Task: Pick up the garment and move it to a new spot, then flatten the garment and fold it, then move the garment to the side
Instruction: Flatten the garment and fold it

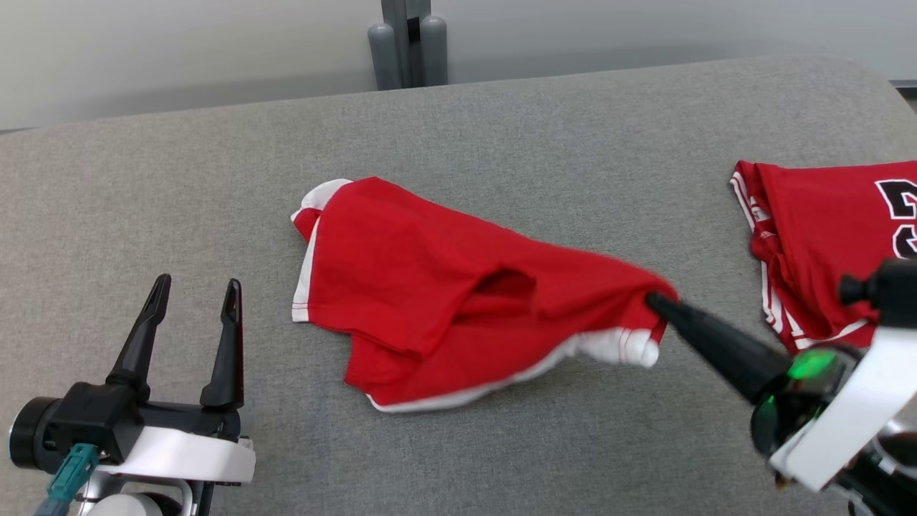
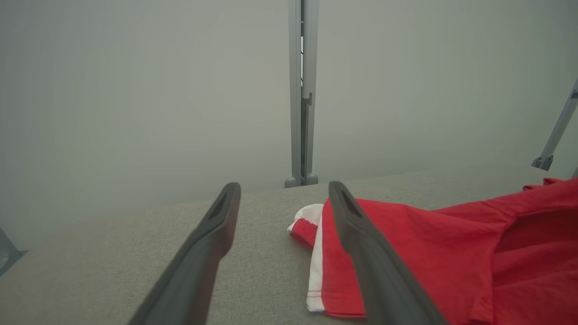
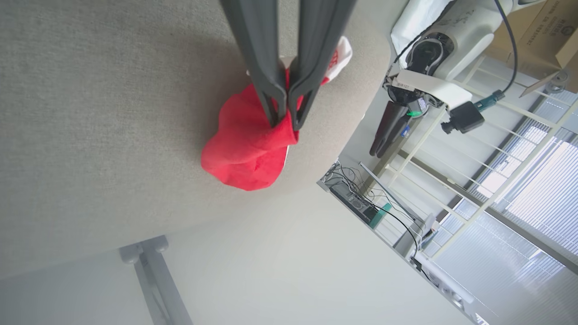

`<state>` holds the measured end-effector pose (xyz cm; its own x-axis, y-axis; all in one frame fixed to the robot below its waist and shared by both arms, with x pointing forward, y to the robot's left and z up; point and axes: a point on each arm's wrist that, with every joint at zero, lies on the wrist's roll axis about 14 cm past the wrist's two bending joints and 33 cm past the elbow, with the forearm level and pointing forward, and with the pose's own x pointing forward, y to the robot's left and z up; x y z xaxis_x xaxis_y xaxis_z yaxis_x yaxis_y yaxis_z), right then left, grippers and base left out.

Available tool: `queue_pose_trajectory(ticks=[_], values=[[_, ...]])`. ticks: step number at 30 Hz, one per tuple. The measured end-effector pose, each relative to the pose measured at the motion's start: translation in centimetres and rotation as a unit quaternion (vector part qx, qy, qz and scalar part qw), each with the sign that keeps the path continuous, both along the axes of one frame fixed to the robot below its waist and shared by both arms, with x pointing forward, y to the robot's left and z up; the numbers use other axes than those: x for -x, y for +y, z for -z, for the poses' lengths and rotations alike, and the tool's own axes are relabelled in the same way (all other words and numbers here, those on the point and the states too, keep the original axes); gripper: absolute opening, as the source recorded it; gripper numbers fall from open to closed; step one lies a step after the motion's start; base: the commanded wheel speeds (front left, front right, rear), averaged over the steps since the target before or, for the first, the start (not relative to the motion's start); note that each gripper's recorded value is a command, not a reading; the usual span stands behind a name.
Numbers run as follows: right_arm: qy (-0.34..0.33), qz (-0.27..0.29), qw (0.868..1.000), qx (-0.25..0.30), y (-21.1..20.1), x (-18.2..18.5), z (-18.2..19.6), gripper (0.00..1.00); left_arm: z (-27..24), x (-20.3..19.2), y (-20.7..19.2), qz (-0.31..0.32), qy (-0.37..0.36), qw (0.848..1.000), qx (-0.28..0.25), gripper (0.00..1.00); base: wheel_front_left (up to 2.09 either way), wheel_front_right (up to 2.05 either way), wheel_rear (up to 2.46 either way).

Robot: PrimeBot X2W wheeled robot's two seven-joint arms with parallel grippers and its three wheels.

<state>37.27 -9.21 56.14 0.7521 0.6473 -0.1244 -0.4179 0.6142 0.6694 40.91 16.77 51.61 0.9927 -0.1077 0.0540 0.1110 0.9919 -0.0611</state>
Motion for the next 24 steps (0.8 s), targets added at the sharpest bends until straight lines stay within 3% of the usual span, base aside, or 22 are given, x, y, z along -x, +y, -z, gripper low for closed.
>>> queue_pose_trajectory(ticks=[3,8,16,19,24], values=[[-0.021,0.042,0.999,-0.026,-1.7,-2.6,-1.3,0.00,0.4,-0.1,0.0,0.001,0.004,1.000,0.000,1.00,0.00,0.00,0.00],[0.016,0.076,0.996,-0.038,-2.9,-5.4,1.0,0.00,0.6,-0.5,-0.2,0.003,0.006,1.000,0.003,1.00,0.00,0.00,0.00],[0.128,0.148,0.980,-0.020,-5.0,-9.4,10.0,0.00,1.8,-1.2,-0.1,0.004,0.018,1.000,0.006,1.00,0.00,0.00,0.00],[0.161,0.161,0.974,0.016,-5.7,-9.6,13.3,0.00,2.3,-1.3,0.1,0.002,0.023,1.000,0.006,1.00,0.00,0.00,0.00],[0.188,0.173,0.966,0.029,-6.6,-9.0,15.8,0.02,2.5,-1.5,0.3,-0.001,0.024,1.000,0.005,1.00,0.00,0.00,0.00]])
